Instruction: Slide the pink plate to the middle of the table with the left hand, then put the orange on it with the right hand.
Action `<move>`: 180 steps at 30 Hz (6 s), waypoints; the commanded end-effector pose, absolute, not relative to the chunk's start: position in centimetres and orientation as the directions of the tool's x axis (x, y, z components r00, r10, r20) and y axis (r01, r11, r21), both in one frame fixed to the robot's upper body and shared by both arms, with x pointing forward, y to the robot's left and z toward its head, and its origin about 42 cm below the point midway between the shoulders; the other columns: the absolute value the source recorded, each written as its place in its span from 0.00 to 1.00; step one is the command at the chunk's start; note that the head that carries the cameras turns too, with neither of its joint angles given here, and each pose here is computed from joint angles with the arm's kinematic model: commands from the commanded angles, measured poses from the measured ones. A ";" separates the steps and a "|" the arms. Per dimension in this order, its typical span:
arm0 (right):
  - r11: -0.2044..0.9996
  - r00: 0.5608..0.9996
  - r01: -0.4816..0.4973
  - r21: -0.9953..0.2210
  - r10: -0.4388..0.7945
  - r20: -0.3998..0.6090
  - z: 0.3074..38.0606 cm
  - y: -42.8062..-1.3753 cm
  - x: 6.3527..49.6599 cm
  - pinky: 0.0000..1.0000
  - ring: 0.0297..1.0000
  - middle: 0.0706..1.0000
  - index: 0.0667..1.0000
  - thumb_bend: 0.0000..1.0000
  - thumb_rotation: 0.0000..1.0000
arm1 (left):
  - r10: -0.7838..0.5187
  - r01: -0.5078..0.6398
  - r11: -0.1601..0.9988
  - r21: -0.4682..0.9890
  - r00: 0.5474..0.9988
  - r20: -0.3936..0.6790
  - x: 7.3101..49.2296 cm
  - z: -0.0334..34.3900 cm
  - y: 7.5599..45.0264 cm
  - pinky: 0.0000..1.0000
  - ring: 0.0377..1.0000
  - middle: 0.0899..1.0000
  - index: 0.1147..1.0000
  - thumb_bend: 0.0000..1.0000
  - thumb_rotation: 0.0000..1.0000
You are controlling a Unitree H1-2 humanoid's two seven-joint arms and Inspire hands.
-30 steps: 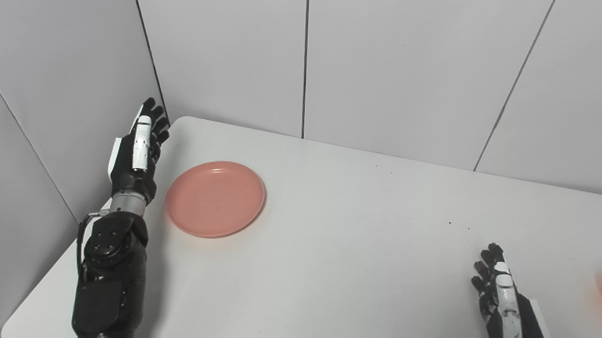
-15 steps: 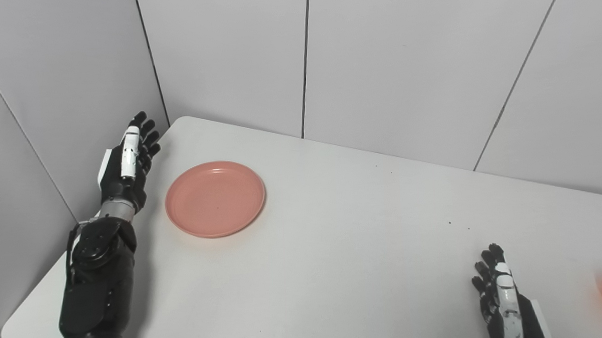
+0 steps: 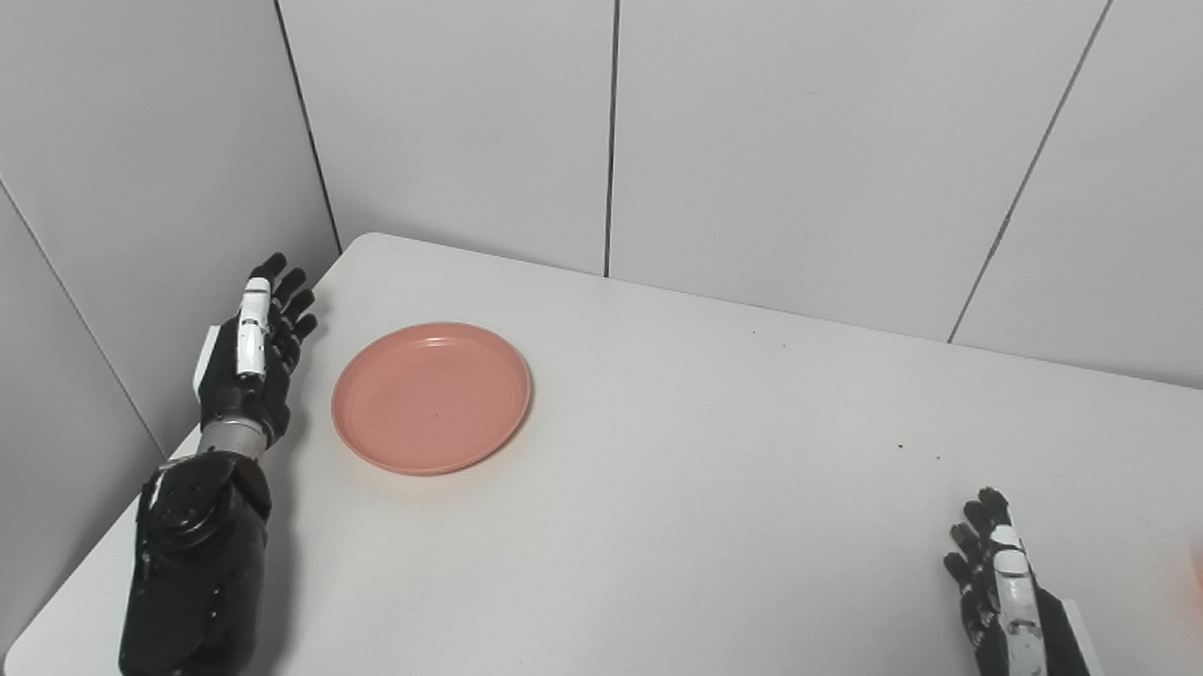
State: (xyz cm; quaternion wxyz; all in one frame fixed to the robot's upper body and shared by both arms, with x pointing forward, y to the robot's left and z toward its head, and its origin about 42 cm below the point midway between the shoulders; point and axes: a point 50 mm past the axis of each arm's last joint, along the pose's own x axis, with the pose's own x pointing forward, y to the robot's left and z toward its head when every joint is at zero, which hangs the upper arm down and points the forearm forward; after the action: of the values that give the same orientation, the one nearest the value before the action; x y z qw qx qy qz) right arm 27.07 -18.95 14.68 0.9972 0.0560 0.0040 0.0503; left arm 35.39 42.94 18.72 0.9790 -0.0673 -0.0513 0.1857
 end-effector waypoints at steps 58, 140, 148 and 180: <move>0.988 0.993 -0.104 0.112 0.097 0.069 15.6 -19.0 27.5 1.00 1.00 1.00 1.00 0.22 1.00 | 0.189 -0.189 0.951 -0.246 0.982 -0.021 37.5 14.3 39.5 0.94 0.92 0.93 0.90 0.34 1.00; 0.989 0.992 -0.104 0.107 0.095 0.080 15.8 -17.2 27.3 1.00 1.00 1.00 1.00 0.26 1.00 | -0.217 0.175 0.955 -0.239 0.963 -0.160 38.4 12.3 22.2 0.91 0.90 0.91 0.89 0.34 1.00; 0.990 0.993 -0.095 0.105 0.087 0.083 15.9 -17.0 27.3 1.00 1.00 1.00 1.00 0.27 1.00 | -0.261 0.218 0.948 -0.232 0.950 -0.174 38.0 11.6 20.8 0.91 0.91 0.90 0.88 0.34 1.00; 0.993 0.995 -0.050 0.103 0.041 0.091 17.3 -14.8 27.6 1.00 1.00 1.00 1.00 0.30 1.00 | -0.285 0.246 0.939 -0.241 0.948 -0.142 34.9 13.2 12.9 0.90 0.92 0.92 0.91 0.37 1.00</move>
State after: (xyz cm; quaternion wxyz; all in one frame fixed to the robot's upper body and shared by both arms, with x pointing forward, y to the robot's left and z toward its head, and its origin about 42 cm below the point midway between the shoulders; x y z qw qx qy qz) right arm 27.14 -15.38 15.52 0.9987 0.0455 -0.0094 0.0222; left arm 35.62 13.18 14.37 0.9822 -0.1154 0.0500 -0.1398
